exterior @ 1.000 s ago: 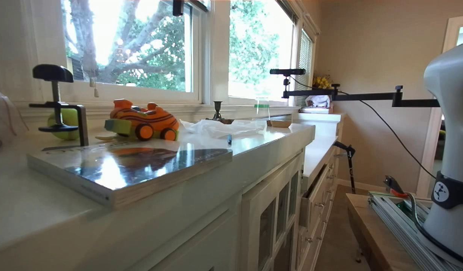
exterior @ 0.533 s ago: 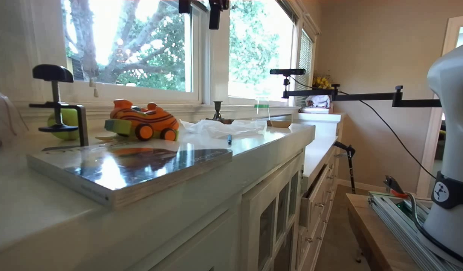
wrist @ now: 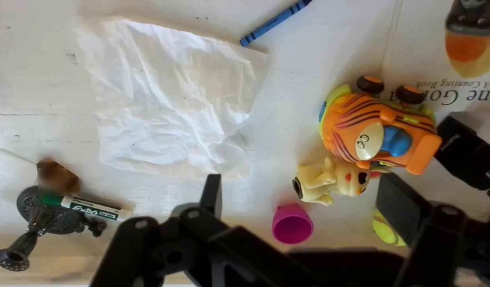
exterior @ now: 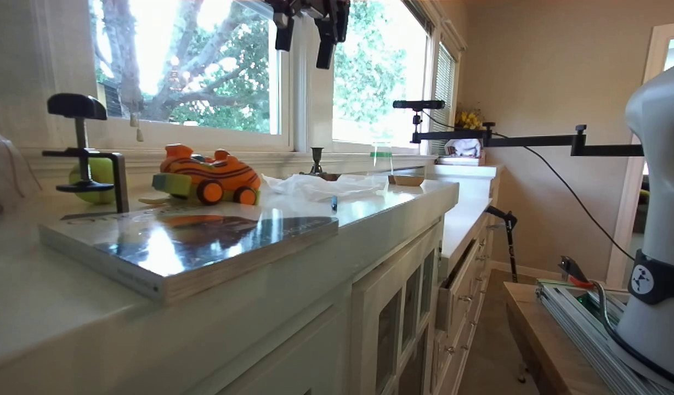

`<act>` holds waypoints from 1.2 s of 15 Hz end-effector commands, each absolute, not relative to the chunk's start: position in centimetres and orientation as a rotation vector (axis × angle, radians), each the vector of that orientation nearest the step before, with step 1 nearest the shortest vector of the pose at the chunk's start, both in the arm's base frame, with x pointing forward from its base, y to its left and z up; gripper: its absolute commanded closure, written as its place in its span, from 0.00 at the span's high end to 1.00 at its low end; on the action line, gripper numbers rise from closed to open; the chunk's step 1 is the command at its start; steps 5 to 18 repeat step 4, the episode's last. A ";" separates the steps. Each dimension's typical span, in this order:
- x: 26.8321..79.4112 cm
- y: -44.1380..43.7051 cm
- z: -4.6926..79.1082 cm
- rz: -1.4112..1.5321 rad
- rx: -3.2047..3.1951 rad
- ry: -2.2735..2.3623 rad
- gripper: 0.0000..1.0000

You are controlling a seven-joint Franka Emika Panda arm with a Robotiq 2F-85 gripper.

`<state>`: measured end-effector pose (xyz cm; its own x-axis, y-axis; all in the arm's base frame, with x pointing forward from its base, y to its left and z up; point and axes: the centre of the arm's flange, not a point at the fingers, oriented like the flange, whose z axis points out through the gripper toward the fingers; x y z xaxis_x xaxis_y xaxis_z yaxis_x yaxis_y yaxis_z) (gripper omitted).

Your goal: Turn the screw of the black object in the left to the right

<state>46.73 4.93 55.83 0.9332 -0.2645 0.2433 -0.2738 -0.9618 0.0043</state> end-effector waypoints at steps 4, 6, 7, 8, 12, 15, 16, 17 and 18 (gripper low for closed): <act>46.6 4.9 56.0 0.381 3.052 -0.427 1.00; 46.6 4.9 56.0 0.381 3.052 -0.427 1.00; 46.6 4.9 56.0 0.381 3.052 -0.427 1.00; 46.6 4.9 56.0 0.381 3.052 -0.427 1.00; 46.6 4.9 56.0 0.381 3.052 -0.427 1.00; 46.6 4.9 56.0 0.381 3.052 -0.427 1.00; 46.6 4.9 56.0 0.381 3.052 -0.427 1.00; 46.6 4.9 56.0 0.381 3.052 -0.427 1.00; 46.6 4.9 56.0 0.381 3.052 -0.427 1.00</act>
